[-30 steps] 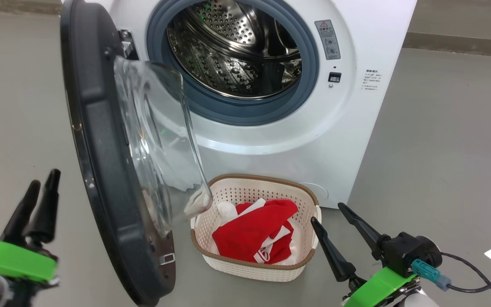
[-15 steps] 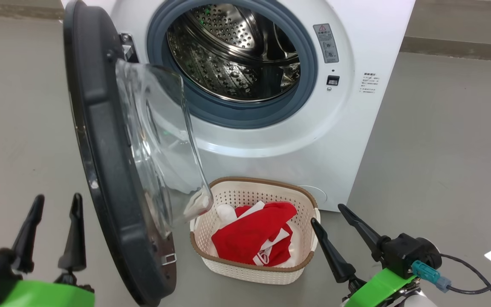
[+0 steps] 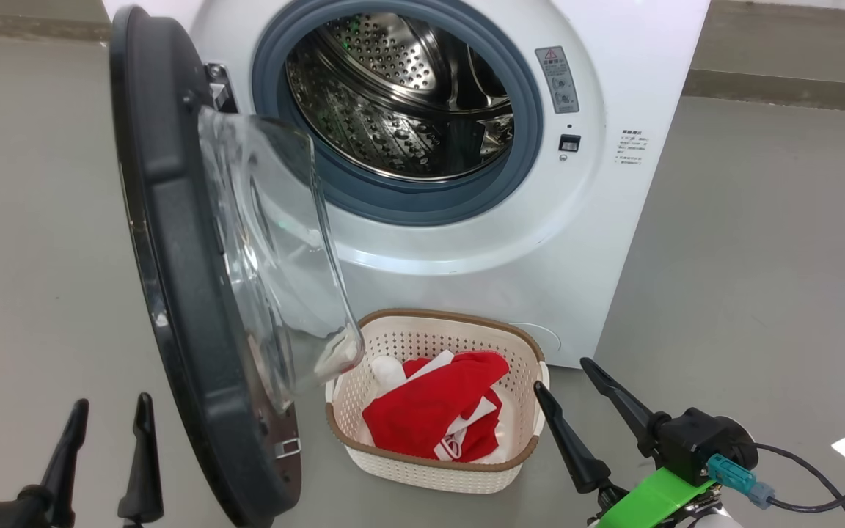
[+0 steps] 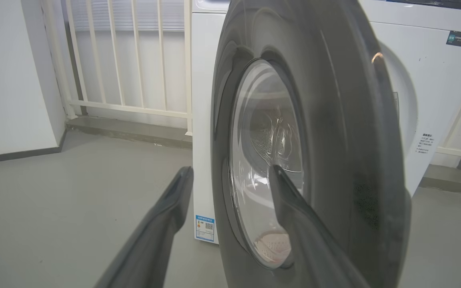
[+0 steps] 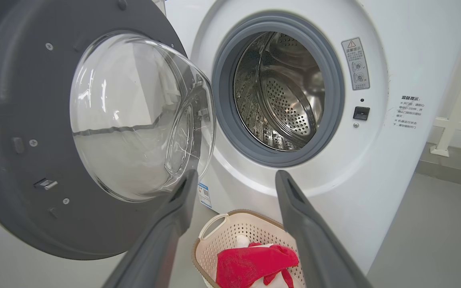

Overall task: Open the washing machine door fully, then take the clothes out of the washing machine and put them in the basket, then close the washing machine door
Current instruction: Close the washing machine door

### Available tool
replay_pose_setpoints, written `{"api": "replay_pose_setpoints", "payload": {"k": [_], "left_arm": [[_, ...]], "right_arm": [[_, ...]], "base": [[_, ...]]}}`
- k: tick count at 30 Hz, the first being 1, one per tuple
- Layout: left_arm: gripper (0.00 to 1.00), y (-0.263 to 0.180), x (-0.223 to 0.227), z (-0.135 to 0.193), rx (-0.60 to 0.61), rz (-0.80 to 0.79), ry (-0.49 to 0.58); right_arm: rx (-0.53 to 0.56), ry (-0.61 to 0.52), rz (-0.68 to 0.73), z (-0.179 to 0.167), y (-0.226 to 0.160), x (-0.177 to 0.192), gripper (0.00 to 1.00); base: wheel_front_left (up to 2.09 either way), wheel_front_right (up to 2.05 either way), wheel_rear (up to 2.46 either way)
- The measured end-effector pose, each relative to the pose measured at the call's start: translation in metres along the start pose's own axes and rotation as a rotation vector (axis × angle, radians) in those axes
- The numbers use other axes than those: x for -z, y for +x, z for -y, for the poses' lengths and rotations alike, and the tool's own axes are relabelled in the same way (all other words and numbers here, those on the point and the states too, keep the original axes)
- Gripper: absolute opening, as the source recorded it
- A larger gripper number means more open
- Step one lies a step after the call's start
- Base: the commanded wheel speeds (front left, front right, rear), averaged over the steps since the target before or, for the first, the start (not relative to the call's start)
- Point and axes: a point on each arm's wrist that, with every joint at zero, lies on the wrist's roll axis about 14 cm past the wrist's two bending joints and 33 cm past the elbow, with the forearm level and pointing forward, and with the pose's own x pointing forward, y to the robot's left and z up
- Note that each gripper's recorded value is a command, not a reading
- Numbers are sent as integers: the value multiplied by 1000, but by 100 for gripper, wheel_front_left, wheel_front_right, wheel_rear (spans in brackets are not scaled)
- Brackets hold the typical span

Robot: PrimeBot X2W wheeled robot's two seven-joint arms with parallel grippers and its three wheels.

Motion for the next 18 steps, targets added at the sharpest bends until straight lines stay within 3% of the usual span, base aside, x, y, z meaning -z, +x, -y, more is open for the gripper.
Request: {"api": "replay_pose_setpoints", "payload": {"k": [18], "left_arm": [[100, -11, 13, -2, -31, -36, 11]], "right_arm": [[0, 4, -2, 0, 1, 1, 100]], "base": [[0, 0, 0]]}}
